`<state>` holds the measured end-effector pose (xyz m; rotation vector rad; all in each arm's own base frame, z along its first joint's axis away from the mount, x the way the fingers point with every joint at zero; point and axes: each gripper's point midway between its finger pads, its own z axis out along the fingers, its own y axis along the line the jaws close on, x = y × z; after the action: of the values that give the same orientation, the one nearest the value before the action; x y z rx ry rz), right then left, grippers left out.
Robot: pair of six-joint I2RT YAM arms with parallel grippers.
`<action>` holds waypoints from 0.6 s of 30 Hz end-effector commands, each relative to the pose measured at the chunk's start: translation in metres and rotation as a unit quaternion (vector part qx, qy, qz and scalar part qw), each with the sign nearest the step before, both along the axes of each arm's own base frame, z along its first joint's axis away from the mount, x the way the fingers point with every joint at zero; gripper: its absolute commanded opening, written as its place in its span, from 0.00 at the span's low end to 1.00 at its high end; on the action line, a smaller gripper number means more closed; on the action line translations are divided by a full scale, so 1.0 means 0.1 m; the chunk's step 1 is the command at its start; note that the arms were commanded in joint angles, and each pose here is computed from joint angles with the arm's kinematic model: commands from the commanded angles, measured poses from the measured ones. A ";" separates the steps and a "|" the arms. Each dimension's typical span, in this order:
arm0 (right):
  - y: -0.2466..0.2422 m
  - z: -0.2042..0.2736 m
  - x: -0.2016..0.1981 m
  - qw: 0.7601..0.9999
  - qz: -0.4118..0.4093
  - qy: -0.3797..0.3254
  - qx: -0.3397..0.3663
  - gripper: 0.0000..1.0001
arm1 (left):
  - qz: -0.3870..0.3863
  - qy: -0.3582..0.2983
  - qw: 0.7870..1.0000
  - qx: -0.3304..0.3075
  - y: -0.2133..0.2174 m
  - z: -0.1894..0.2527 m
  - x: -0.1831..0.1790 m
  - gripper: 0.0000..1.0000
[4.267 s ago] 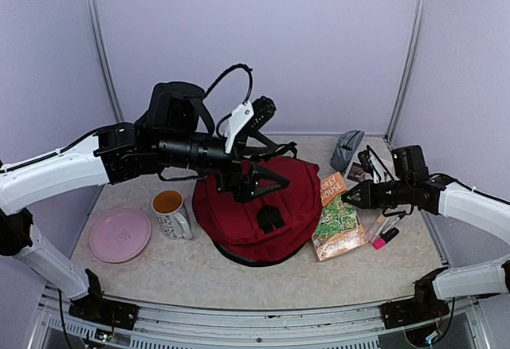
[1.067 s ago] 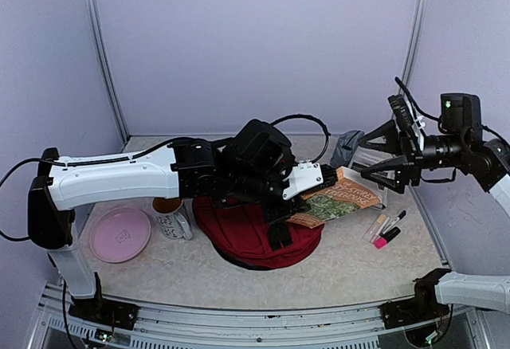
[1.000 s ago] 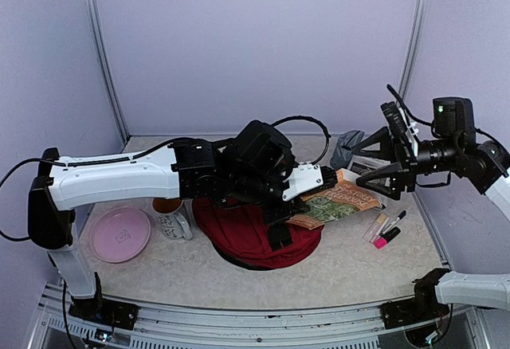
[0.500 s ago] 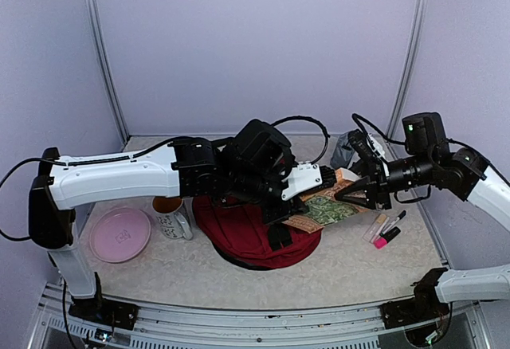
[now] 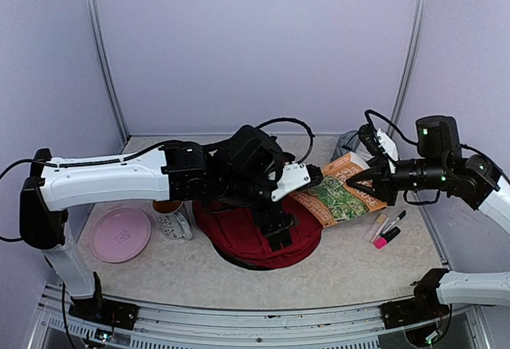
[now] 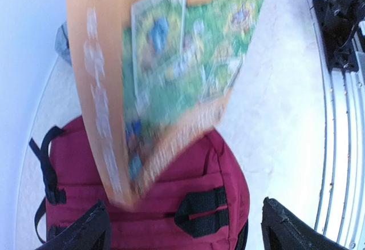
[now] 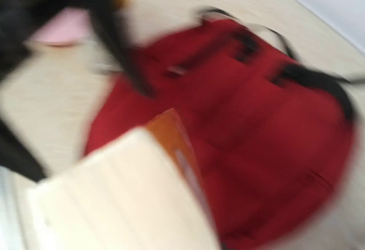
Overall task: Pack the student bag
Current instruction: Pass from the left arm to the right, then pick up the largest pocket of the bag from the student bag.
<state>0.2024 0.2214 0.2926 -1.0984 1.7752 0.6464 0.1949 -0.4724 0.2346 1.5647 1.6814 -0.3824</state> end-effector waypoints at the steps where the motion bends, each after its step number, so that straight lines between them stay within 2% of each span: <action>1: -0.55 0.18 0.48 0.978 -0.203 -0.039 -0.023 0.00 | 0.070 0.023 0.994 0.078 0.42 -0.44 -0.05 0.89; 4: -0.72 0.33 0.55 0.967 -0.248 -0.056 -0.007 0.00 | 0.069 0.018 0.989 0.126 0.53 -0.82 -0.20 0.91; 7: -0.71 0.43 0.54 0.967 -0.244 -0.070 0.014 0.00 | 0.083 0.003 0.979 0.185 0.55 -1.18 -0.15 0.92; 9: -0.68 0.39 0.54 0.970 -0.237 -0.060 0.017 0.00 | 0.093 -0.007 0.973 0.211 0.50 -1.36 -0.07 0.98; 11: -0.67 0.34 0.53 0.971 -0.235 -0.049 0.016 0.00 | 0.107 -0.023 0.966 0.233 0.46 -1.49 0.02 0.99; 14: -0.65 0.31 0.47 0.973 -0.225 -0.041 0.021 0.00 | 0.131 -0.057 0.958 0.249 0.44 -1.55 0.17 0.99; 18: -0.67 0.36 0.37 0.974 -0.217 -0.050 0.035 0.00 | 0.182 -0.106 0.951 0.226 0.43 -1.35 0.40 0.93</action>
<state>0.2465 0.1544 0.2947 -0.6912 1.9388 0.3232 0.2041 -0.4257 0.0565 1.6983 1.9797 0.2709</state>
